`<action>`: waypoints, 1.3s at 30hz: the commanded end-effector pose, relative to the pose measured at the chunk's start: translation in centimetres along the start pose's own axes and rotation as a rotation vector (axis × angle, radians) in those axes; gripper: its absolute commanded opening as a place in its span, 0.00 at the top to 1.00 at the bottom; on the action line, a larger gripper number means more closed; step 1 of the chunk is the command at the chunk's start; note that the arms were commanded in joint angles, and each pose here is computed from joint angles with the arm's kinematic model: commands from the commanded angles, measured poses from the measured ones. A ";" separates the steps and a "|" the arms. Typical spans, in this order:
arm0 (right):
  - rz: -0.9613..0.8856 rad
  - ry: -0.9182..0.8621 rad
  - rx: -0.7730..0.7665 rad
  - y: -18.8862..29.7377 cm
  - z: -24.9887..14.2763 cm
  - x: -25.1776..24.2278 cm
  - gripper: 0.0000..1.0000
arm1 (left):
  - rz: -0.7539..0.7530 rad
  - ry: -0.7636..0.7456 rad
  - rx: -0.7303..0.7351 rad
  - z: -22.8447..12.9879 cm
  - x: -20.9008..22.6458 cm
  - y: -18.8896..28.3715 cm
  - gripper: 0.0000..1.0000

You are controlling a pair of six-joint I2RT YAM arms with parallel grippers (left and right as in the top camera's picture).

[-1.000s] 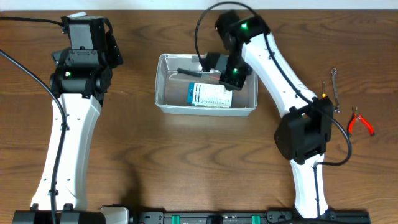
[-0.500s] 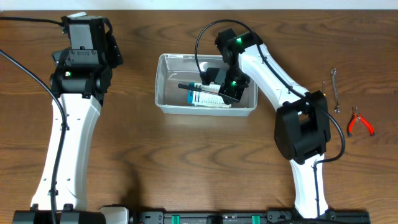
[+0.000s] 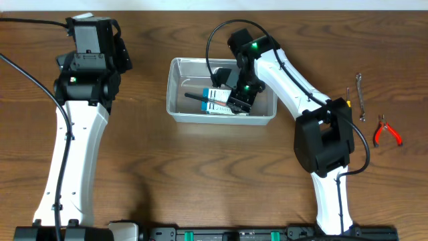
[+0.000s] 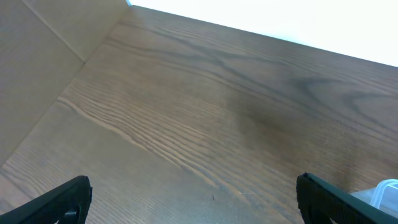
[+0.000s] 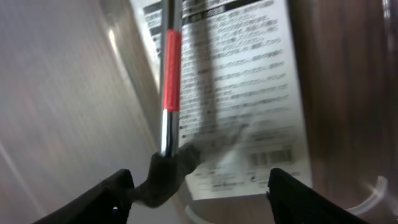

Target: Pack container

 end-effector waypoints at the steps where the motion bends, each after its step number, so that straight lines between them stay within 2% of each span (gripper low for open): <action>1: -0.042 -0.032 -0.011 0.9 0.4 0.0 0.27 | 0.022 -0.002 -0.009 0.3 0.3 0.0 0.02; 11: -0.243 -0.143 0.065 2.4 -0.4 -2.7 0.30 | 0.022 -0.002 -0.009 0.3 0.3 0.0 0.02; 15: -0.291 -0.199 0.032 3.7 -0.1 -3.6 0.32 | 0.022 -0.002 -0.009 0.3 0.3 0.0 0.02; 19: -0.332 -0.267 -0.030 6.5 0.7 -3.7 0.33 | 0.022 -0.002 -0.009 0.3 0.3 0.0 0.02; 24: -0.401 -0.344 -0.073 12.3 0.6 -3.0 0.32 | 0.022 -0.002 -0.009 0.3 0.3 0.0 0.02; 28: -0.504 -0.562 -0.079 17.2 -2.3 -3.2 0.29 | 0.022 -0.002 -0.009 0.3 0.3 0.0 0.02; 32: -0.524 -0.729 -0.081 20.3 -6.4 -3.8 0.29 | 0.022 -0.002 -0.009 0.3 0.3 0.0 0.02; 39: -0.449 -0.972 0.017 21.5 -15.3 -5.3 0.23 | 0.022 -0.002 -0.009 0.3 0.3 0.0 0.02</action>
Point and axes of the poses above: each gripper's point midway between its finger pads, its own y axis back along the fingers, its own x axis along the line the jaws close on, z = x × y, the point moved 7 cm from there along y, back along the fingers, and after that the axes turned 5 degrees about y, right-handed, at the moved point
